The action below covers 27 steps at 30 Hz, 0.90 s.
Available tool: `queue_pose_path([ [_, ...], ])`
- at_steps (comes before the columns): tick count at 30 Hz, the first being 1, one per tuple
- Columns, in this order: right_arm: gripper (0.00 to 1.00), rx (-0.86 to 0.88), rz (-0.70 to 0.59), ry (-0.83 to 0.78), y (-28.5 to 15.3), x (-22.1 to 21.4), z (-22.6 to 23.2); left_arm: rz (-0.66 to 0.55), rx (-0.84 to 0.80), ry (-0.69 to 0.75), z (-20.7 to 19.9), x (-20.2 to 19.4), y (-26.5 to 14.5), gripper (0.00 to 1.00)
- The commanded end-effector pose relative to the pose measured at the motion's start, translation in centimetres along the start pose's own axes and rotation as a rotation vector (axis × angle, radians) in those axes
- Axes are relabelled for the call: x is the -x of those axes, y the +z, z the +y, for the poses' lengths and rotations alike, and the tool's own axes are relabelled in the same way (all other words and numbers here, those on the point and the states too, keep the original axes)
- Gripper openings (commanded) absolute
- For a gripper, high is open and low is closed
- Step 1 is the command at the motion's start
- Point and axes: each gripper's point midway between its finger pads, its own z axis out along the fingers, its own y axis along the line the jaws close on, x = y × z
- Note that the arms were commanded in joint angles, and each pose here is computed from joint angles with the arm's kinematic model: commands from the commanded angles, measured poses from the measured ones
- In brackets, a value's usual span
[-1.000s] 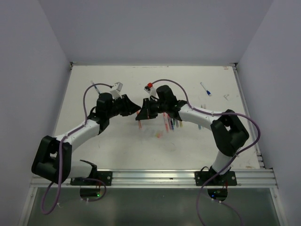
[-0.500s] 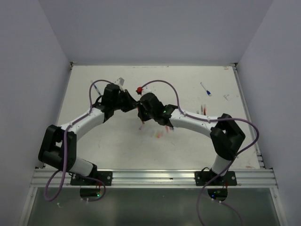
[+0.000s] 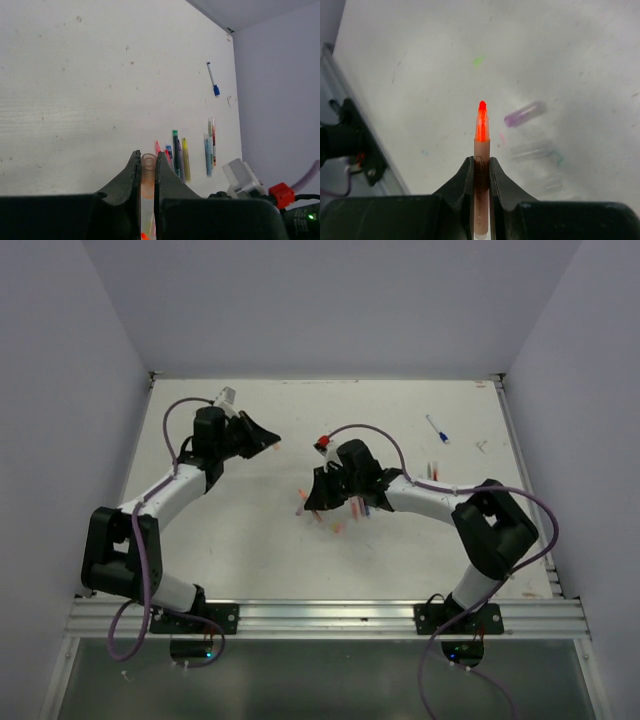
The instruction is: Open the pen caps
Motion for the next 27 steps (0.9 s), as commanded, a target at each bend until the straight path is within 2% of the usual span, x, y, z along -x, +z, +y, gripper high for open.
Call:
queue_pose_path([
  [1, 0.0, 0.389, 0.08, 0.058, -2.0, -0.9, 6.3, -0.143, -0.13, 0.148, -3.2, 3.0, -1.5, 0.0],
  [3, 0.0, 0.317, 0.064, 0.073, -2.6, -0.2, 5.2, -0.144, -0.08, 0.176, -2.5, 3.2, -1.6, 0.0],
  [5, 0.0, 0.138, 0.031, 0.048, -2.7, 0.7, 2.6, -0.124, -0.031, 0.186, -1.6, 3.0, -1.4, 0.0],
  [6, 0.0, 0.022, 0.072, 0.037, -3.2, -0.4, 0.6, -0.089, 0.019, 0.18, -0.3, 2.3, -1.2, 0.0],
  [7, 0.0, -0.048, 0.045, 0.016, -4.0, 0.8, -0.1, -0.078, 0.04, 0.211, 0.2, 2.1, -1.2, 0.0],
  [9, 0.0, -0.27, 0.024, 0.007, -5.5, 1.4, -3.8, -0.042, 0.106, 0.23, 1.7, 0.7, -0.9, 0.0],
  [12, 0.0, -0.422, -0.026, 0.046, -7.9, 2.3, -7.3, 0.027, 0.124, 0.258, 3.1, -2.4, -0.2, 0.0],
  [16, 0.0, -0.534, -0.058, 0.139, -10.3, 2.4, -11.4, 0.106, 0.127, 0.265, 4.3, -6.0, 0.7, 0.0],
  [20, 0.0, -0.731, -0.042, 0.173, -13.1, 1.5, -16.1, 0.175, 0.158, 0.294, 5.5, -8.8, 1.5, 0.0],
  [27, 0.0, -0.841, -0.013, 0.211, -14.0, -0.2, -19.2, 0.232, 0.223, 0.319, 8.1, -11.4, 1.6, 0.0],
])
